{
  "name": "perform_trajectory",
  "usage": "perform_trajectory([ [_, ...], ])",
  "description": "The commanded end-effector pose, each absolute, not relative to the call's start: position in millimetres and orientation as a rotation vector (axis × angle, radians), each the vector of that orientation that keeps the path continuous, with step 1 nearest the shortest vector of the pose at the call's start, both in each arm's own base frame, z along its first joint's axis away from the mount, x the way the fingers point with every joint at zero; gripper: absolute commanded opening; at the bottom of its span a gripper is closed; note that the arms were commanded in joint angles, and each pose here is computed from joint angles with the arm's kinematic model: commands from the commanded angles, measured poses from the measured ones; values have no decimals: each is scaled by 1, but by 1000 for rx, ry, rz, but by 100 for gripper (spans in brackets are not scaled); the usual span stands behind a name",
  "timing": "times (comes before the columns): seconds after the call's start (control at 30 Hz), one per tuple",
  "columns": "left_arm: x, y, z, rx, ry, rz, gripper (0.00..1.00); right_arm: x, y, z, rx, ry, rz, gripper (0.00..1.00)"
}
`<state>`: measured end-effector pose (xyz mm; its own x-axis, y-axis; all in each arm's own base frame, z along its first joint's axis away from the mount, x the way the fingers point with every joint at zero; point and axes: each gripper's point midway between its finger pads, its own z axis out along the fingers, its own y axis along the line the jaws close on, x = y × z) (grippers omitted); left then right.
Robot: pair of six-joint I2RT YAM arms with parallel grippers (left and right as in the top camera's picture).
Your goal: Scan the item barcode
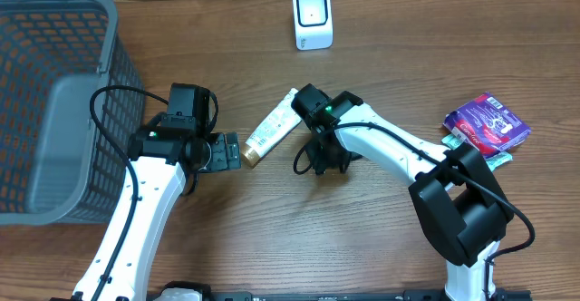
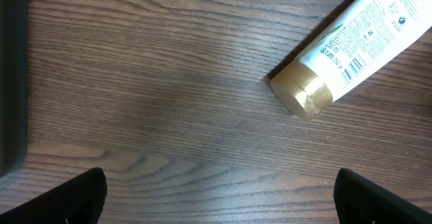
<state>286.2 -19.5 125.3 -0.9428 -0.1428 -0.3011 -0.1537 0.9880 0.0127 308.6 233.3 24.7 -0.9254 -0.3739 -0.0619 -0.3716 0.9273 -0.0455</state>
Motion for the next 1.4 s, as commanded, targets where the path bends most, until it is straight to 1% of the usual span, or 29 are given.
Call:
perform_trajectory([
  [0.0,286,-20,124,-228,2829,61,100,344,224,32,-541,2867,-167,63],
  [0.17,286,-20,124,-228,2829,61,100,385,225,41,-419,2747,-106,64],
  [0.2,286,-20,124,-228,2829,61,100,396,222,44,-342,2723,-79,65],
  [0.33,286,-20,124,-228,2829,61,100,421,207,49,-107,2692,-4,65],
  [0.47,286,-20,124,-228,2829,61,99,431,199,60,-10,2725,137,64],
  [0.5,286,-20,124,-228,2829,61,100,433,197,67,12,2729,167,63],
  [0.6,286,-20,124,-228,2829,61,100,440,183,96,102,2715,247,63],
  [0.7,286,-20,124,-228,2829,61,100,442,164,125,163,2692,321,63],
  [0.73,286,-20,124,-228,2829,61,100,441,157,131,183,2692,333,63],
  [0.8,286,-20,124,-228,2829,61,100,433,131,131,322,2730,322,62],
  [0.87,286,-20,124,-228,2829,61,100,426,113,120,411,2777,292,57],
  [0.93,286,-20,124,-228,2829,61,99,419,100,108,461,2809,267,45],
  [1.07,286,-20,124,-228,2829,61,99,412,84,84,539,2825,241,26],
  [1.17,286,-20,124,-228,2829,61,100,411,81,67,547,2812,244,17],
  [1.37,286,-20,124,-228,2829,61,100,412,80,38,545,2762,260,13],
])
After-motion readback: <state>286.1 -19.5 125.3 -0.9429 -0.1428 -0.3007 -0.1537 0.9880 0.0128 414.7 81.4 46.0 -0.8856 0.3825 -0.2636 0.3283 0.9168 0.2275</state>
